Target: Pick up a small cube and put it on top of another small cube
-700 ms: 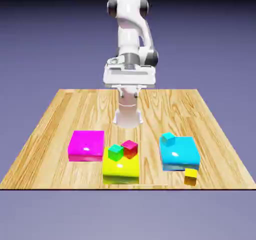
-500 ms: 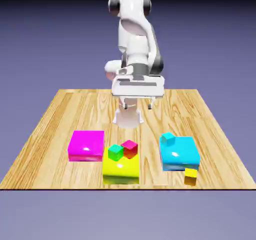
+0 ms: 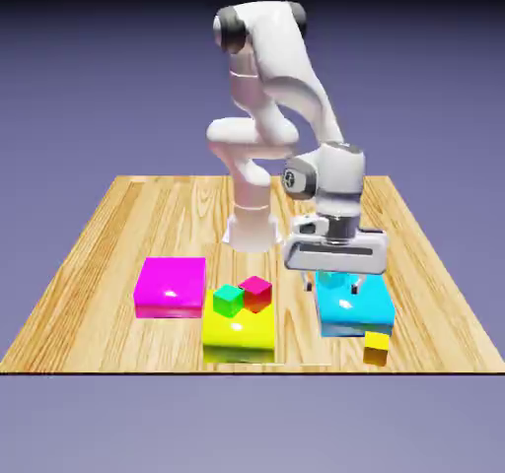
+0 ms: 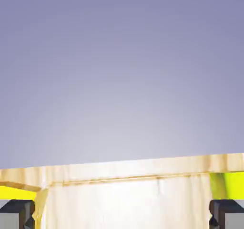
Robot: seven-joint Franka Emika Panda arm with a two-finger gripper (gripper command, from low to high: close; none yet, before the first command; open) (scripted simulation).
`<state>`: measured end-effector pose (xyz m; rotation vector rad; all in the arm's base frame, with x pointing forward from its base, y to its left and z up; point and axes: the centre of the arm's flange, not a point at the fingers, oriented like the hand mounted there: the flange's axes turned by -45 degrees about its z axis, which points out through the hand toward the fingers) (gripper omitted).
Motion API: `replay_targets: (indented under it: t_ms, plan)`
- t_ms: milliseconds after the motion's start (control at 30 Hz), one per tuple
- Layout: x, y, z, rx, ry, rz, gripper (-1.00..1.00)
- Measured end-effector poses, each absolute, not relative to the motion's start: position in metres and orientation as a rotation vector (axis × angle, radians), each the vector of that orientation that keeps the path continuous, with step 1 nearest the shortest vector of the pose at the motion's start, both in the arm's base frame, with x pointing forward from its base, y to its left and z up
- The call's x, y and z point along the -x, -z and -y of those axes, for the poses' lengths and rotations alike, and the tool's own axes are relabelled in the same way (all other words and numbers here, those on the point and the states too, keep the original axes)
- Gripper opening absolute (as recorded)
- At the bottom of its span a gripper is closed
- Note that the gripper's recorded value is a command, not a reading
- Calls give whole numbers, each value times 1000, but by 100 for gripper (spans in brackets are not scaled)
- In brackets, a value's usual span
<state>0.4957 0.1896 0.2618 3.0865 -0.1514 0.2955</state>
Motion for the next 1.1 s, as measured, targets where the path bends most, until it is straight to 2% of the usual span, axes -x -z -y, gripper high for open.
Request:
replay_targets:
  t_ms: [367, 500, 533, 600, 733, 1100]
  plan:
    - [-502, -194, -270, -3113, -43, 393, 0]
    - [-503, -126, -270, -3113, -43, 393, 0]
    - [-503, -124, -270, -3113, -43, 393, -100]
    - [-503, -124, -270, -3114, -43, 393, -100]
    - [-502, -192, -270, -3114, -43, 393, -100]
    - [-488, -250, -134, -2985, 5, 303, -100]
